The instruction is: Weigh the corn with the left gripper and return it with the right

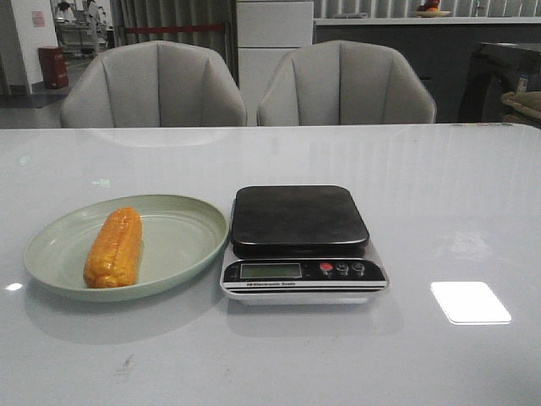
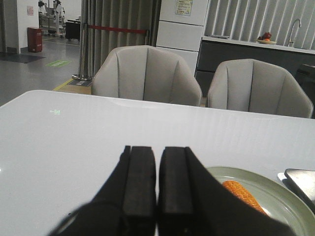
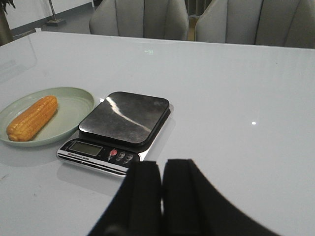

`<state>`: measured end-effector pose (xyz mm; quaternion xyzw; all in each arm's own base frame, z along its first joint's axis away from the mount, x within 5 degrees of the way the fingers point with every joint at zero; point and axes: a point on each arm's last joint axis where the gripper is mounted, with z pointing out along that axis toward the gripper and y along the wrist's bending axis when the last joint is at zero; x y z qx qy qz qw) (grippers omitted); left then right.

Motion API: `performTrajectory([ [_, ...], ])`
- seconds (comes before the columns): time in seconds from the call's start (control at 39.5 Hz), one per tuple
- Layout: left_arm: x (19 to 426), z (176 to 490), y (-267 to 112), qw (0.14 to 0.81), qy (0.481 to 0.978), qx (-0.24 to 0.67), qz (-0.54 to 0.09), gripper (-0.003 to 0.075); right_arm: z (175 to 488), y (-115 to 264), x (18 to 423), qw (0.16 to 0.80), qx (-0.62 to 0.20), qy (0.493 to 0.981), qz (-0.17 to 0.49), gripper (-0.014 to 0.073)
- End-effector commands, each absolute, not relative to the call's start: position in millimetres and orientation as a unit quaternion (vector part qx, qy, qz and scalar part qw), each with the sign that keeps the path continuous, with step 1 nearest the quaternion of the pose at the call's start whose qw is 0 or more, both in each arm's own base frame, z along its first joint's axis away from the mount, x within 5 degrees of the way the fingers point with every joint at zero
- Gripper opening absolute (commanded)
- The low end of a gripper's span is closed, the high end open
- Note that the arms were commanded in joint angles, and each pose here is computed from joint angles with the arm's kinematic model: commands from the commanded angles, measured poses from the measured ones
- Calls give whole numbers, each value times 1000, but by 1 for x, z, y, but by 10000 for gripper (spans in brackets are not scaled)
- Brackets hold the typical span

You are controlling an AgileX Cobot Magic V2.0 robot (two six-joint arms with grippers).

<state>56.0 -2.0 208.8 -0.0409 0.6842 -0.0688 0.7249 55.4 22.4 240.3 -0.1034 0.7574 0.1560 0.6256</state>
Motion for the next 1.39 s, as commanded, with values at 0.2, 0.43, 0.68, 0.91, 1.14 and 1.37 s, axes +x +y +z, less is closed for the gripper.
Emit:
performTrajectory([
  [0.2, 55, 207, -2, 749, 657, -39, -73, 113, 255, 22, 56, 659, -98, 728, 162, 167],
  [0.43, 55, 207, -2, 749, 657, -39, -73, 113, 255, 22, 56, 659, -98, 728, 162, 167],
  [0.68, 55, 207, -2, 749, 657, -39, -73, 113, 254, 22, 56, 660, -96, 729, 157, 167],
  [0.91, 55, 207, -2, 749, 657, -39, -73, 113, 244, 11, 60, 708, -40, 699, 90, 167],
  [1.14, 55, 207, -2, 749, 657, -39, -73, 113, 211, 5, 53, 736, -11, 675, 54, 167],
  [1.37, 55, 207, -2, 748, 658, -39, -73, 113, 202, 5, 55, 730, -8, 681, 54, 167],
])
